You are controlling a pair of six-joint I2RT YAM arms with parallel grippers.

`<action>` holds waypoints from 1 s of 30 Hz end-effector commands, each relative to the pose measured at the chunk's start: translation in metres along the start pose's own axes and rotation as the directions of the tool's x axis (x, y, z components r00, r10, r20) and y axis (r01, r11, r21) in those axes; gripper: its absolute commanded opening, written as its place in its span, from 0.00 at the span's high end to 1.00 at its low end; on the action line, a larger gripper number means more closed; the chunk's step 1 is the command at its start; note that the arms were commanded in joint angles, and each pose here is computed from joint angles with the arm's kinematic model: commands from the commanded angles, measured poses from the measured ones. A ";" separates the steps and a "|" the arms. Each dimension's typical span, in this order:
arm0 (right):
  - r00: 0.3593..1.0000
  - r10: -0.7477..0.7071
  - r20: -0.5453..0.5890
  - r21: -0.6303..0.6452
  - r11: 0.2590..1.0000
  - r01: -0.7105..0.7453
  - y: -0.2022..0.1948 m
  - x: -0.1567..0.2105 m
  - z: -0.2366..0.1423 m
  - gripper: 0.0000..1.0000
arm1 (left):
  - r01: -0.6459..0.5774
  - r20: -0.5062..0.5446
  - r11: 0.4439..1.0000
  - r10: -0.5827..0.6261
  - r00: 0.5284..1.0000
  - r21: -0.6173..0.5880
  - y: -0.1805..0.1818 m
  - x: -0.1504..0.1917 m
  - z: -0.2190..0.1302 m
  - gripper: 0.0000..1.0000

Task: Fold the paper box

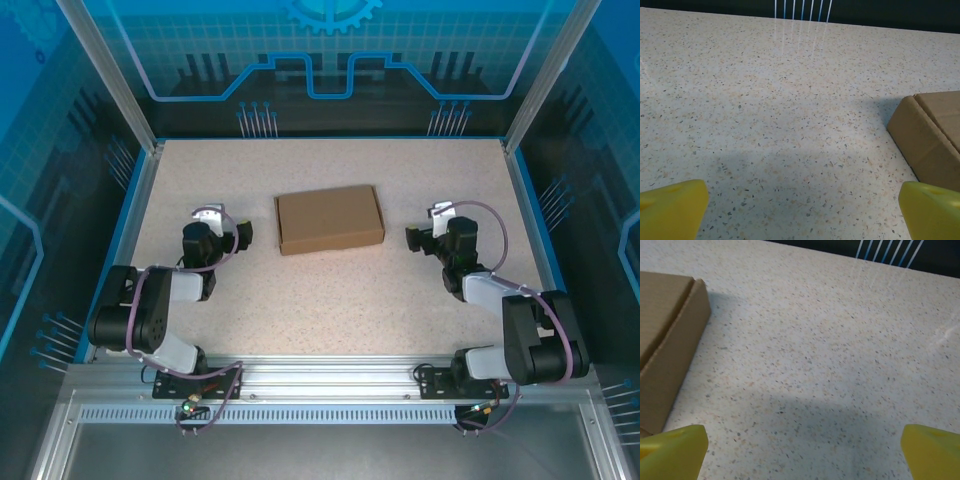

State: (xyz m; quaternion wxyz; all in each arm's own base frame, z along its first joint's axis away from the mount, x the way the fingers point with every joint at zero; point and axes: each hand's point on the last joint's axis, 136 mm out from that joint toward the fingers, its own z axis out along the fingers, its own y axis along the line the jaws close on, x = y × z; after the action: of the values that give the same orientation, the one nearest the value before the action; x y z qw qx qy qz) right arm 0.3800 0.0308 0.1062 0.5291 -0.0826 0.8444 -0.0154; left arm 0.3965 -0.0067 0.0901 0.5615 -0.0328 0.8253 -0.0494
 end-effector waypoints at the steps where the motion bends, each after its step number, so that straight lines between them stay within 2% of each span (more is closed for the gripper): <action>1: 0.995 0.032 0.095 -0.039 0.999 -0.028 0.002 -0.012 -0.001 0.00 | -0.020 0.024 1.000 0.020 1.000 0.022 -0.003 -0.004 -0.001 0.01; 7: 0.996 0.033 0.082 -0.073 0.997 -0.027 0.008 0.002 0.017 0.00 | -0.021 0.024 1.000 0.020 0.999 0.022 -0.003 -0.004 0.000 0.01; 15: 0.996 0.011 0.093 -0.094 0.996 -0.002 0.014 0.002 0.015 0.00 | -0.020 0.024 1.000 0.020 1.000 0.022 -0.002 -0.004 0.000 0.01; 30: 0.997 0.059 0.056 -0.075 0.996 -0.055 0.002 0.004 0.020 0.00 | -0.020 0.026 1.000 0.020 0.999 0.020 -0.002 -0.005 0.000 0.01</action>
State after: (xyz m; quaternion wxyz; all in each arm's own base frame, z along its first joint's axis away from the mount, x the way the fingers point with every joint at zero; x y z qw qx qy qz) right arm 0.3892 0.0375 0.0867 0.5429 -0.0866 0.8348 0.0296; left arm 0.3972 -0.0078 0.0920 0.5646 -0.0309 0.8231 -0.0520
